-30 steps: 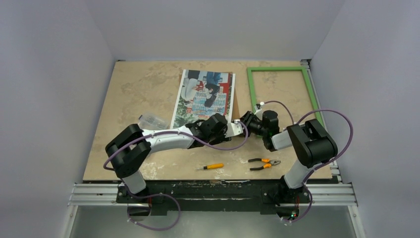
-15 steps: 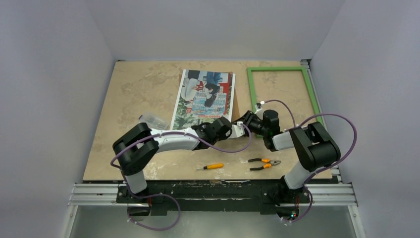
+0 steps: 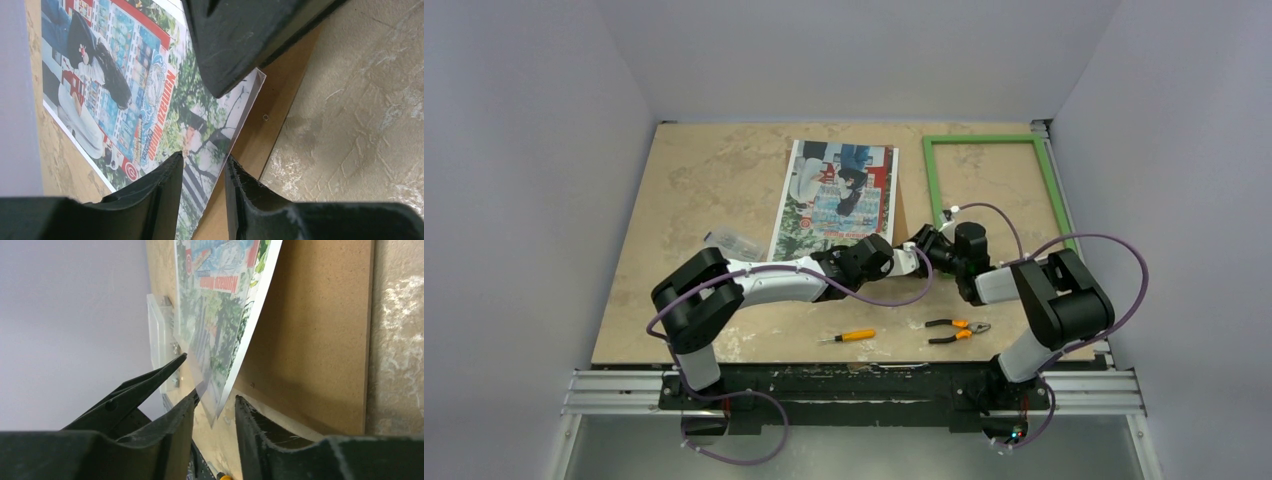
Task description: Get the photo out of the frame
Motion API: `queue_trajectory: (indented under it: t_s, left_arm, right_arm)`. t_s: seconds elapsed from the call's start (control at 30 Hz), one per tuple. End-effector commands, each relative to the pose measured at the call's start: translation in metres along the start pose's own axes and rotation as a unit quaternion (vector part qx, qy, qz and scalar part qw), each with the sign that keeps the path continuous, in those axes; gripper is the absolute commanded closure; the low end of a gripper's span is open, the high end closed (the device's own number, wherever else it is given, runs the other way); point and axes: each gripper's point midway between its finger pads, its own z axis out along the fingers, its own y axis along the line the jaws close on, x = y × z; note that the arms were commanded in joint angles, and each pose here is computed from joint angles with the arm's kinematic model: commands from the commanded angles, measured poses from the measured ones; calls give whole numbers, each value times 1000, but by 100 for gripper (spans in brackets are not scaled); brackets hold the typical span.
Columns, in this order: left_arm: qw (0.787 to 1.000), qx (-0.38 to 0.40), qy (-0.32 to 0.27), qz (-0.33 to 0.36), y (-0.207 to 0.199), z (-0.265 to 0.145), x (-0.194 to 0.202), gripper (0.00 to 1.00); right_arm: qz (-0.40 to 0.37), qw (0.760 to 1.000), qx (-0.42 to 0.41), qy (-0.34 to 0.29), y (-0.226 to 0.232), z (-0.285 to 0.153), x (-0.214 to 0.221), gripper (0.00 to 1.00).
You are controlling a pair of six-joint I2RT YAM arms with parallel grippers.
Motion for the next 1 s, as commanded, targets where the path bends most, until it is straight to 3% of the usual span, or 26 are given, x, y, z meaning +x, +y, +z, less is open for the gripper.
queue_trajectory:
  t_s: [0.0,0.1,0.3,0.5,0.67,0.97]
  left_arm:
    - [999,-30,-31,-19,24,-12,-23,67]
    - [999,-33,-29,-21,25,-12,-23,70]
    - [999,-34,-30,-21,26,-13,-23,72]
    - [999,-34,-30,-22,27,-13,-24,72]
    - [999,-33,-31,-22,26,-13,-24,73]
    - [999,-29,-31,-21,26,-13,-24,74]
  right_arm:
    - [-10,999,-3,-50,9,-7,-14,58]
    - [-3,998,-2,-63,9,-9,-18,52]
    - [26,995,4,-98,-2,-18,-29,52]
    - [30,994,0,-103,-10,-19,-42,56]
    - [38,996,-8,-85,-14,-7,-44,72]
    - [48,995,-29,-81,-13,7,-52,72]
